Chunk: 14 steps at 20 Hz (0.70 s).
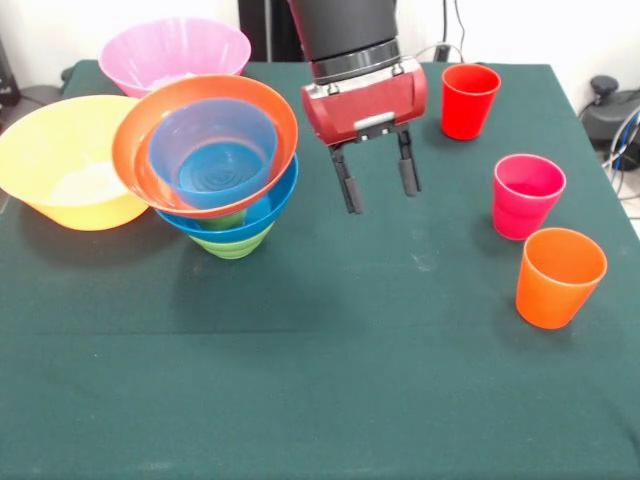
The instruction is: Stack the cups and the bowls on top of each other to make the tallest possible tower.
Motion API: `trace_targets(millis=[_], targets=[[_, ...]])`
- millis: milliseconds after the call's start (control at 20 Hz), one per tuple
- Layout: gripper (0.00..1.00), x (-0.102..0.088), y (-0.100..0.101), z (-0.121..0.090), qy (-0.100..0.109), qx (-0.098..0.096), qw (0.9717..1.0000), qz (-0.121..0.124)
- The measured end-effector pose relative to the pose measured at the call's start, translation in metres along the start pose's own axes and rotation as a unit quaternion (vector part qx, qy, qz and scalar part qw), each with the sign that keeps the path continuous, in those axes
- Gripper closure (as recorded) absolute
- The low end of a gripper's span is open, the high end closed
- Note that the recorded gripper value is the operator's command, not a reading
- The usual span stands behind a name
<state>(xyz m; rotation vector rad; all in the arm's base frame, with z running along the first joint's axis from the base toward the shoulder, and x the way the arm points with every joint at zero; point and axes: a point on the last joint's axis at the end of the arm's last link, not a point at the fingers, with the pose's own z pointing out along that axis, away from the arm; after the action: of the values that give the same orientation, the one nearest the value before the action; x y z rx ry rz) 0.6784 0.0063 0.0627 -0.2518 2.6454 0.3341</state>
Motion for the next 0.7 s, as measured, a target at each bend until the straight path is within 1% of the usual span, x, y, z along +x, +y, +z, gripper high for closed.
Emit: trace_targets(millis=[300,700], targets=[[0.0,-0.01,0.01,-0.002,-0.009,-0.008,0.9999,-0.006],[0.0,-0.016,0.013,-0.006,-0.014,-0.007,0.9998,-0.012]])
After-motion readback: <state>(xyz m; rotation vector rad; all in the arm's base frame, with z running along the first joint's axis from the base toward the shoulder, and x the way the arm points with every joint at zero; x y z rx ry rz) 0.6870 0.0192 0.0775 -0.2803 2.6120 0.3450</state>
